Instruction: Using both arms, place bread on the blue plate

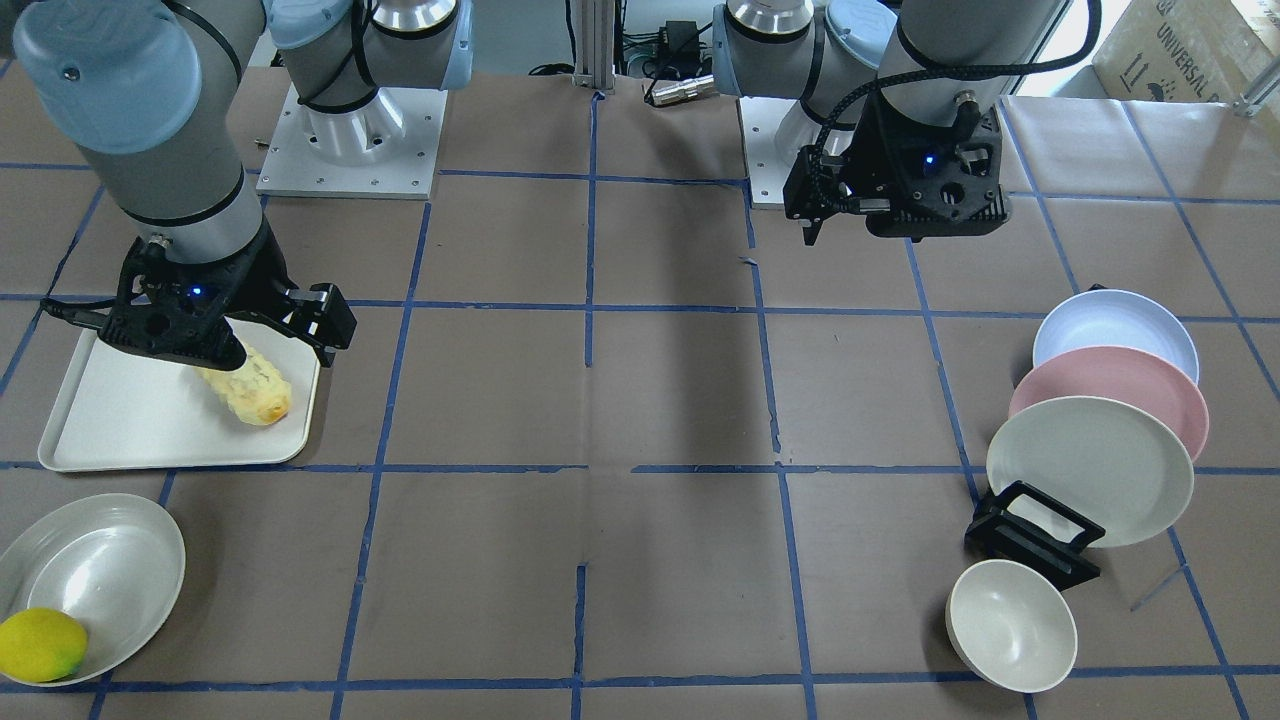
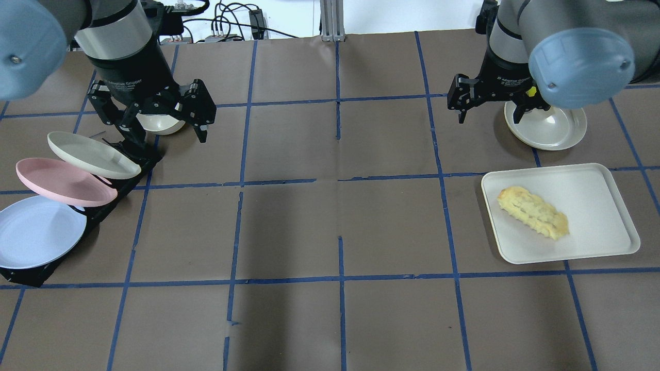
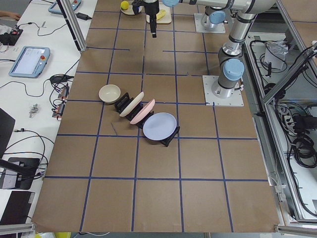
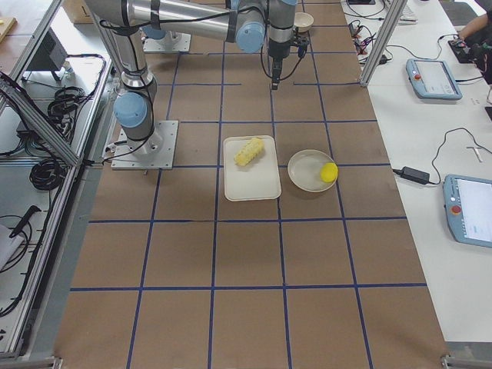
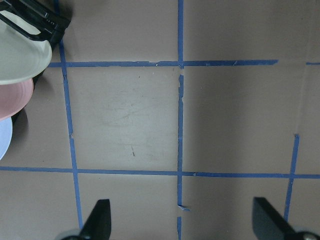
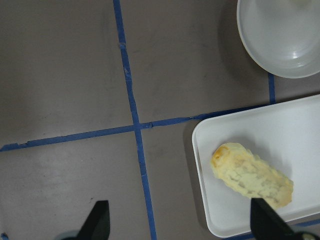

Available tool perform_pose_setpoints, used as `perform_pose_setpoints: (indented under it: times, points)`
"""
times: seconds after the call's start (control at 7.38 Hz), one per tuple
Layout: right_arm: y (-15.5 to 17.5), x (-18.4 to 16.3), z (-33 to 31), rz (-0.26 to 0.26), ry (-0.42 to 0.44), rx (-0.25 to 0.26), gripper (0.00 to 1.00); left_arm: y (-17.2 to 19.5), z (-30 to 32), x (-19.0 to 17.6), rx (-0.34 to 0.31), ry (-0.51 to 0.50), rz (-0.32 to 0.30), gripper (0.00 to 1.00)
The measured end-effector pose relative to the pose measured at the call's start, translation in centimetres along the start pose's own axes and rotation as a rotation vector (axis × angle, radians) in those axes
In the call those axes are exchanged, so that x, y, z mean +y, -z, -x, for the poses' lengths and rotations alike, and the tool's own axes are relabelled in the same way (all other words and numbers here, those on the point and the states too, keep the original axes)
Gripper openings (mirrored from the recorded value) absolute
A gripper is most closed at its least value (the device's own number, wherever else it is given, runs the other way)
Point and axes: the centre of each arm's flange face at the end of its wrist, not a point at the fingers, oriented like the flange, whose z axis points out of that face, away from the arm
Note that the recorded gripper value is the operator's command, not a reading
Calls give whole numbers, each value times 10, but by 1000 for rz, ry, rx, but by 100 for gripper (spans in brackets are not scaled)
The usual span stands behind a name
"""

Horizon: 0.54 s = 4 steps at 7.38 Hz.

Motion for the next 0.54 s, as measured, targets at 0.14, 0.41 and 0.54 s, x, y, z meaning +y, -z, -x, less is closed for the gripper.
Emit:
perform_pose_setpoints:
  times: [0.14, 0.41, 0.54]
  points:
    - [1, -1, 0, -2, 0, 0, 100, -2, 0, -1, -1, -3, 3, 100]
    - [0, -1, 1, 0, 2, -1, 100, -3, -1, 0, -2, -8, 6, 99]
    - [-5, 0, 1, 10, 14, -1, 100, -2, 2, 3, -9, -24, 5, 100]
